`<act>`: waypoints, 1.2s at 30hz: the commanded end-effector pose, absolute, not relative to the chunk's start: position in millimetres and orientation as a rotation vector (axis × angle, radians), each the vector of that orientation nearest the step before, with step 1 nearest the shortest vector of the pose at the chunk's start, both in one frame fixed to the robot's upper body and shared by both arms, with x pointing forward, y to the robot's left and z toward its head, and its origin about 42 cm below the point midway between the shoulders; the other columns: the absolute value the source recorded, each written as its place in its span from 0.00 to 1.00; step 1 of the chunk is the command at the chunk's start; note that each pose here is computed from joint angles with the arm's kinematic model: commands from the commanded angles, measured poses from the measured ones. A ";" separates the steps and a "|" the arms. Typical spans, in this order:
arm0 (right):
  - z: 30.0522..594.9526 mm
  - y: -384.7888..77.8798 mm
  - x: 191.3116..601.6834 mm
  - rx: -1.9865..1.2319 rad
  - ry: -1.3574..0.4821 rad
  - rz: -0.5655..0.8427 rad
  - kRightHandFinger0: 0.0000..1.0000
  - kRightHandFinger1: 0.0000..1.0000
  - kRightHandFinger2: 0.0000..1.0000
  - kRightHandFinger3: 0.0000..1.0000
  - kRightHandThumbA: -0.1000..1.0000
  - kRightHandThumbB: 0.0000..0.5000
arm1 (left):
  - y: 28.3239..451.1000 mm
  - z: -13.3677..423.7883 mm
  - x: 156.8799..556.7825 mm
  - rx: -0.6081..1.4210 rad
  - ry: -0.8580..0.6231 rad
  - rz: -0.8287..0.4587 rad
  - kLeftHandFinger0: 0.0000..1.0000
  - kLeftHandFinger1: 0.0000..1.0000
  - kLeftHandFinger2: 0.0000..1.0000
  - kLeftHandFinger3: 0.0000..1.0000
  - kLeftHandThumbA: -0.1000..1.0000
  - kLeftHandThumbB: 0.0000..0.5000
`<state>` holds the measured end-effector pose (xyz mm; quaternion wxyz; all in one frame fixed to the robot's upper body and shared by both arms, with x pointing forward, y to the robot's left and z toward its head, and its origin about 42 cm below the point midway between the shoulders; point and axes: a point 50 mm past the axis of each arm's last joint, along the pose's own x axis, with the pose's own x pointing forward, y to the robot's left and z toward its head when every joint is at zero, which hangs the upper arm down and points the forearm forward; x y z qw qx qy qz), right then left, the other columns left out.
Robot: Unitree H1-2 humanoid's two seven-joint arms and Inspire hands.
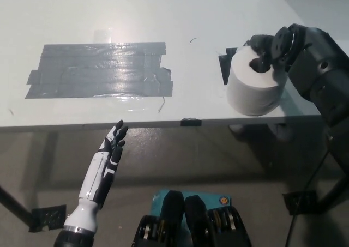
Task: A toilet paper roll is kept on the black spot on the desk infront of the robot and the robot inserts its right thumb into the hole in the centre to grab the roll. Then it passes the roll to a person.
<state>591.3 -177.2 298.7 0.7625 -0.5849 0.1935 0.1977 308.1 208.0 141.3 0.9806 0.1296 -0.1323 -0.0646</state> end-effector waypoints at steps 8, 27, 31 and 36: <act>286.5 -193.1 591.5 -1.293 0.278 0.280 0.46 0.89 1.00 0.66 0.00 0.33 | 206.8 165.2 316.4 0.272 -0.376 -0.140 1.00 1.00 1.00 1.00 1.00 0.37; 318.1 -236.7 590.1 -0.517 -0.173 -0.146 0.00 0.41 0.80 0.76 0.00 0.35 | 207.2 162.8 318.0 0.272 -0.367 -0.140 1.00 1.00 1.00 1.00 1.00 0.37; 308.4 -238.0 583.3 -0.274 -0.215 -0.231 0.00 0.37 0.77 0.78 0.00 0.36 | 207.7 160.9 315.5 0.272 -0.362 -0.136 1.00 1.00 1.00 1.00 1.00 0.35; 298.3 -236.5 576.3 -0.105 -0.253 -0.292 0.00 0.27 0.72 0.70 0.00 0.38 | 208.5 158.9 314.6 0.275 -0.359 -0.136 1.00 1.00 1.00 1.00 1.00 0.35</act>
